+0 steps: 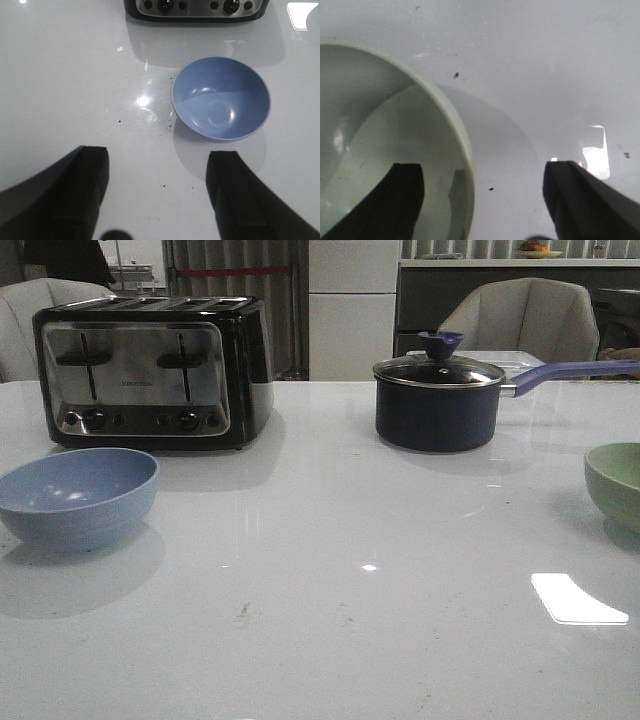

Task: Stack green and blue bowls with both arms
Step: 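Grasp the rim of the pale green bowl with the right gripper, then carry the green bowl to the table center and set it down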

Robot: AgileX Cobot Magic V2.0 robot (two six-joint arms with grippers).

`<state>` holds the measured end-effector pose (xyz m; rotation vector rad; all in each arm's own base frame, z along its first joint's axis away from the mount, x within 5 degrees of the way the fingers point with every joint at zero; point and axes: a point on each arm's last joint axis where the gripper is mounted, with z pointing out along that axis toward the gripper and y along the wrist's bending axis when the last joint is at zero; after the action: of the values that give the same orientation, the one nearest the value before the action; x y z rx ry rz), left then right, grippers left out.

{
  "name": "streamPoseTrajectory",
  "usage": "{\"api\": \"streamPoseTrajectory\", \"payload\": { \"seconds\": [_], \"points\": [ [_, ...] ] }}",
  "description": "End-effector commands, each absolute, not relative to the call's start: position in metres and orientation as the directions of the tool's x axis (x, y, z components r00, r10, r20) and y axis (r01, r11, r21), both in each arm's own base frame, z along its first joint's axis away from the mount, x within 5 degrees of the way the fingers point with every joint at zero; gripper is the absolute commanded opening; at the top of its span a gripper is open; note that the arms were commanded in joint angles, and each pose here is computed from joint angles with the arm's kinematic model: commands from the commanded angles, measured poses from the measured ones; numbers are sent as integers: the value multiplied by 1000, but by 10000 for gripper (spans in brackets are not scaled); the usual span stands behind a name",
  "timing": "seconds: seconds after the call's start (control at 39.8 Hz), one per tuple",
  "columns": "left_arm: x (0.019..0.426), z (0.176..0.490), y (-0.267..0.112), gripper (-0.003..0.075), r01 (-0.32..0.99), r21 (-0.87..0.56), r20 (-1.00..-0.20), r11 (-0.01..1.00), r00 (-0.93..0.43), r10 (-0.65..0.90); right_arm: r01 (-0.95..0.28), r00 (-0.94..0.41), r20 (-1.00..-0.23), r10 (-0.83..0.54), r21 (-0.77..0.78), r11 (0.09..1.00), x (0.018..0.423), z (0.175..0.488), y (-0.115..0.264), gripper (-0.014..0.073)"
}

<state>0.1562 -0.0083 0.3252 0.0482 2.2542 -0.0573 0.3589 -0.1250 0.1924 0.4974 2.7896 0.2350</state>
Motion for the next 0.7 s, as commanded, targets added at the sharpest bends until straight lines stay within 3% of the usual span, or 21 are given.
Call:
{"api": "streamPoseTrajectory", "payload": {
  "seconds": [0.0,0.33,0.53,0.68],
  "points": [
    [160,340,-9,473,56,-28,-830,998,-558,8,299,-862,-357,360,216,930,363,219,-128,559],
    [160,340,-9,473,56,-28,-830,998,-558,8,300,-865,-349,361,217,929,364,216,-128,190],
    [160,340,-9,473,56,-28,-830,998,-558,8,288,-869,-351,349,215,933,363,217,-127,83],
    [160,340,-9,473,56,-28,-830,998,-558,8,245,-861,-393,323,238,940,362,232,-120,66]
  ]
}}
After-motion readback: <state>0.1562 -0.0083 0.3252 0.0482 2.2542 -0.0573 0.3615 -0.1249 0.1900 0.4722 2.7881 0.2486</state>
